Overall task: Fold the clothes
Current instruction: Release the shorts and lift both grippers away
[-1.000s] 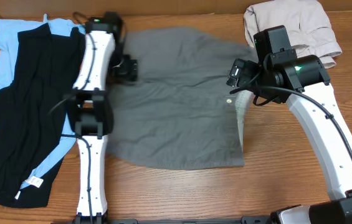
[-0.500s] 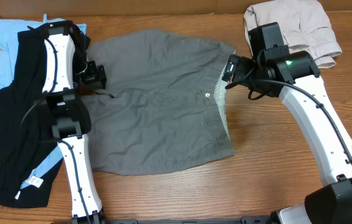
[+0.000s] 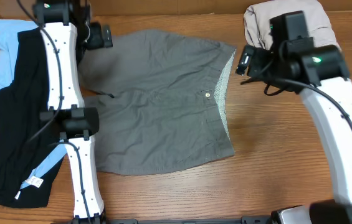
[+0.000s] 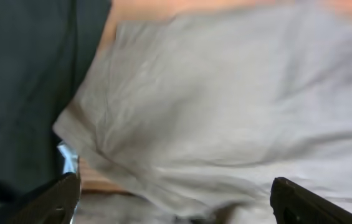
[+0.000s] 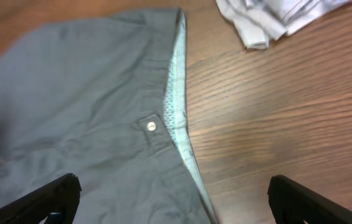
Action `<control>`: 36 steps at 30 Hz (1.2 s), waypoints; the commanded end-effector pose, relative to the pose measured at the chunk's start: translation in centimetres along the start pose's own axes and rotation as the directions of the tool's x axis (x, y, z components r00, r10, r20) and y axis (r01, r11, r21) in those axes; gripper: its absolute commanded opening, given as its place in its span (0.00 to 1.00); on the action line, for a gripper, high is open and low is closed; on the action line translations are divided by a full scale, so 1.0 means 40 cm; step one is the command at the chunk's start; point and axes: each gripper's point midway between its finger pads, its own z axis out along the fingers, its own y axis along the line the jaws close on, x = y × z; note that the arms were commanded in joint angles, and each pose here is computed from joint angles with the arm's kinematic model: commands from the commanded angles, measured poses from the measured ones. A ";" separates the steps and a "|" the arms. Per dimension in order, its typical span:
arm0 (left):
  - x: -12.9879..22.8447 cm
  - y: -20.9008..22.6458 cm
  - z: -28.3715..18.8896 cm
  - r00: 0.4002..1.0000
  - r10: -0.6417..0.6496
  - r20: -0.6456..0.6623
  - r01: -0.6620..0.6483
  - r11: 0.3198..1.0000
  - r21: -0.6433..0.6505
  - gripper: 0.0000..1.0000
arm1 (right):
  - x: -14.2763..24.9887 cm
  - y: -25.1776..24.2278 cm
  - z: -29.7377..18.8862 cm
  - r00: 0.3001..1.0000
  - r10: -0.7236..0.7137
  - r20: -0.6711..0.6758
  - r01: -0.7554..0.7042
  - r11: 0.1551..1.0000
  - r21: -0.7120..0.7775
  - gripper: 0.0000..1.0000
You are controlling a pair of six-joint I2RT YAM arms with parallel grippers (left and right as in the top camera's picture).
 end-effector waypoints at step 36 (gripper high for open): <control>0.865 0.164 -0.246 0.443 -0.871 0.213 0.892 0.406 -0.197 1.00 | 0.340 -0.100 0.043 0.928 0.081 -0.363 -0.078 0.997 0.022 1.00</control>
